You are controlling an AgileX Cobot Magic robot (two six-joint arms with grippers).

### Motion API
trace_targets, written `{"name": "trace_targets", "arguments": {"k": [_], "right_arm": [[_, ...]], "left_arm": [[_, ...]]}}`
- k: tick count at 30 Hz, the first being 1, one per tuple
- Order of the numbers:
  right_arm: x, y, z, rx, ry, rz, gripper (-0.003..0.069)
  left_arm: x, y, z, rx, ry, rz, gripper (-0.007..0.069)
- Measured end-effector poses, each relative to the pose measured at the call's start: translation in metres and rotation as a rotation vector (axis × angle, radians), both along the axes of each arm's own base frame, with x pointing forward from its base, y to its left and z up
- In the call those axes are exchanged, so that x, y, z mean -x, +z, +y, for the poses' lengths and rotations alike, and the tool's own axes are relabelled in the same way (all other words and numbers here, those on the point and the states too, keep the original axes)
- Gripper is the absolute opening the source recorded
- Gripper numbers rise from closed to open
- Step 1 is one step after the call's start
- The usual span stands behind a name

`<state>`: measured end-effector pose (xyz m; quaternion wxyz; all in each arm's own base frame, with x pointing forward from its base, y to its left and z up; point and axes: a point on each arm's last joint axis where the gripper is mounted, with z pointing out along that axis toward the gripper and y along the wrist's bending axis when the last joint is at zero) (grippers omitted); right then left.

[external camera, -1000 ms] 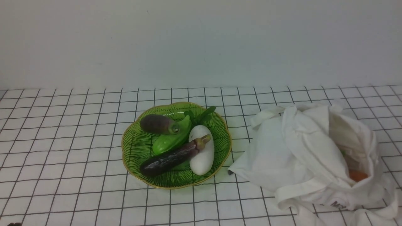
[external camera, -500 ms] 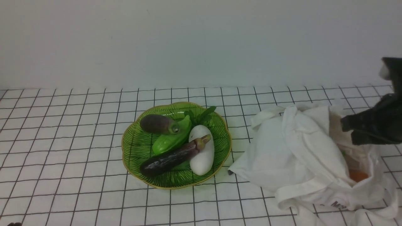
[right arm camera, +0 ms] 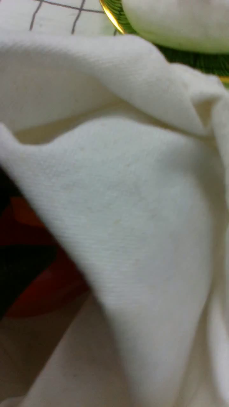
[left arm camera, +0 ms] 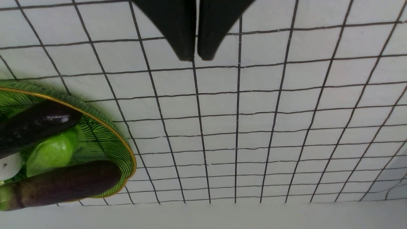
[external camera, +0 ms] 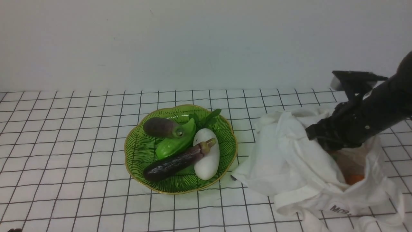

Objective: Take vegetables from bag on white checkered tablecloth place on plate.
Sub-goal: 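Reach for the red bell pepper in the white bag with the right gripper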

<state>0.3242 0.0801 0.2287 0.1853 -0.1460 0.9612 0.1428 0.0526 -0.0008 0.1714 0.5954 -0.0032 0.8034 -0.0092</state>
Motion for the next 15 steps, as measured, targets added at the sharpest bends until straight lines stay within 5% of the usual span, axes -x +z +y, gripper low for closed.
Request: {"name": "trace_targets", "arguments": {"k": [5,9,15], "right_arm": [[0.001,-0.004,0.011,0.01,0.039,0.004,0.051],[-0.004,-0.018,0.009,0.035,0.004,0.054,0.0652],[-0.008,-0.037,0.014,0.037,-0.018,0.141,0.0691]], "left_arm": [[0.0,0.0,0.0,-0.005,-0.002,0.0,-0.0008],[0.0,0.0,0.0,-0.005,-0.002,0.0,-0.0008],[0.0,0.0,0.0,-0.005,-0.002,0.0,-0.0008]]}}
